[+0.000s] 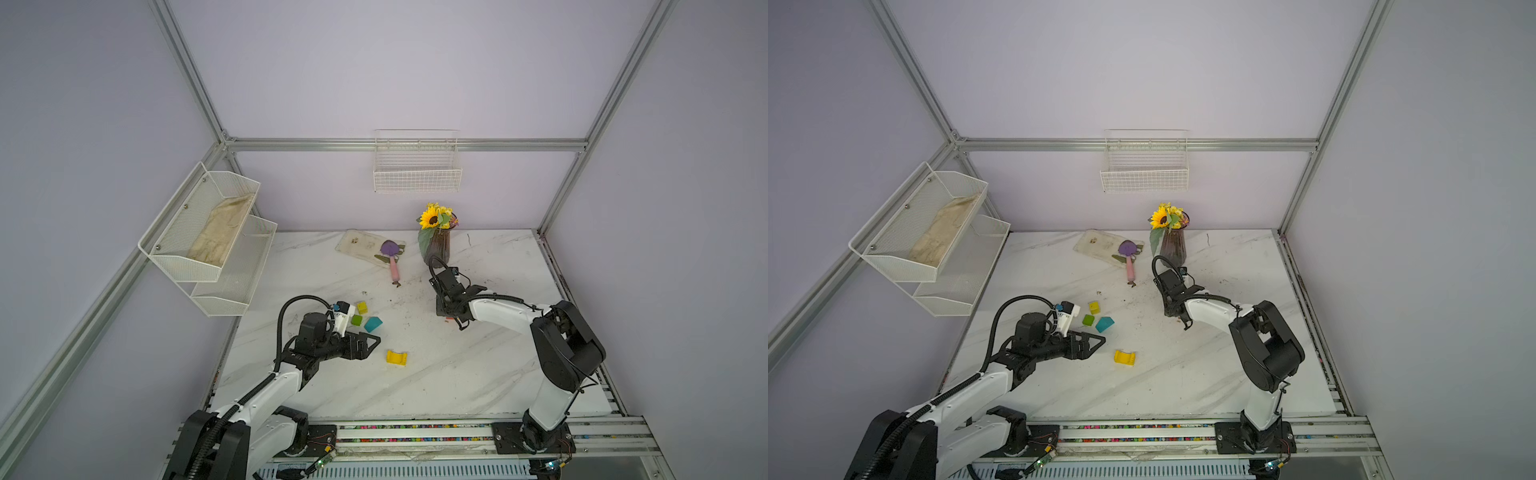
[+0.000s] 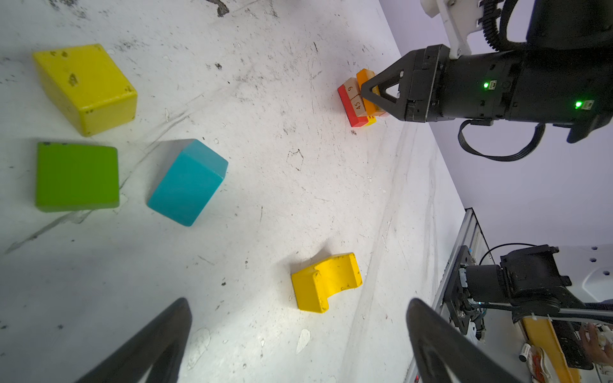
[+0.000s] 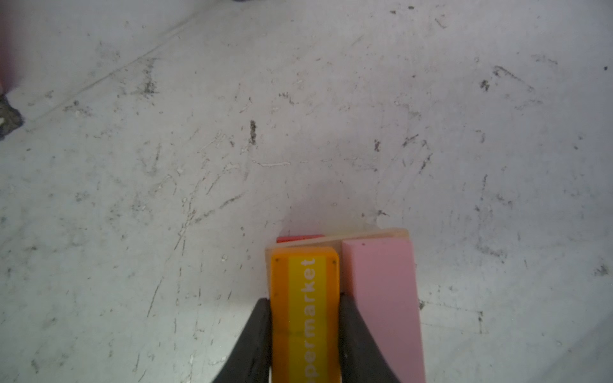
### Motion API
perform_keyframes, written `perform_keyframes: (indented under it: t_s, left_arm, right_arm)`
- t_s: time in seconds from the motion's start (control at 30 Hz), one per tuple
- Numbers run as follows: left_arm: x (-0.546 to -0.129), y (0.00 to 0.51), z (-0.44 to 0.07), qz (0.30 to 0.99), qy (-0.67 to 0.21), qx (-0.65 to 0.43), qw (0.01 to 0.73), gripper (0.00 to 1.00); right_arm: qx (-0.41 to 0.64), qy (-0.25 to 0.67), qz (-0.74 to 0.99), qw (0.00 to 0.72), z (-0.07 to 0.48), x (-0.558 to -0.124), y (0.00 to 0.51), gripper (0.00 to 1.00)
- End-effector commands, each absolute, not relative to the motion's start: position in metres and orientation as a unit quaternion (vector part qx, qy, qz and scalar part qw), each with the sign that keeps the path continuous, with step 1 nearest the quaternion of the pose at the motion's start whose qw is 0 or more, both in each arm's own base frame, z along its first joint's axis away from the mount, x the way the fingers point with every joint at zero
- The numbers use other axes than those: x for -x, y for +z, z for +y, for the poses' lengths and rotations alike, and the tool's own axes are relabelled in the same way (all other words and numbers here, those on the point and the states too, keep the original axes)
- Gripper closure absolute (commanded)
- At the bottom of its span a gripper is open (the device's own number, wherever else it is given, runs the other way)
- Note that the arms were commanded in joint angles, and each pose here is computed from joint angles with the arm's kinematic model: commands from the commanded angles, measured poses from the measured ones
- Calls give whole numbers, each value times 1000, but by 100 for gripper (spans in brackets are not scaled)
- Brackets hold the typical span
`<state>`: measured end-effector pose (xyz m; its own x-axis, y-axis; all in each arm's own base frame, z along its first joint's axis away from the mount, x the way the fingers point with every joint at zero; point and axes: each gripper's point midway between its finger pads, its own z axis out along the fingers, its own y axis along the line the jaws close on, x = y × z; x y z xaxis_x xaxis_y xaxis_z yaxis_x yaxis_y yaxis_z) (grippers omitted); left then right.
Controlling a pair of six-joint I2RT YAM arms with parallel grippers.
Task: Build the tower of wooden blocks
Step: 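Lower the orange bar onto the top pale bar beside the pink block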
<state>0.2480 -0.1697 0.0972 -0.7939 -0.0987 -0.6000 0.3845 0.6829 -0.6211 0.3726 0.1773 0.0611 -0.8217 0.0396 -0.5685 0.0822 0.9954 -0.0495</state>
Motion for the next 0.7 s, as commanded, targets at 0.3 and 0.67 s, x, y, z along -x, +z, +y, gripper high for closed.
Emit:
perform_keyframes:
  t_s: [0.3, 0.67]
  left_arm:
    - [-255, 112, -175, 850, -392, -109, 335, 0]
    - [-254, 112, -176, 849, -393, -110, 335, 0]
  right_arm:
    - [-34, -39, 955, 293, 175, -376, 66, 62]
    - [-42, -27, 952, 300, 174, -373, 82, 50]
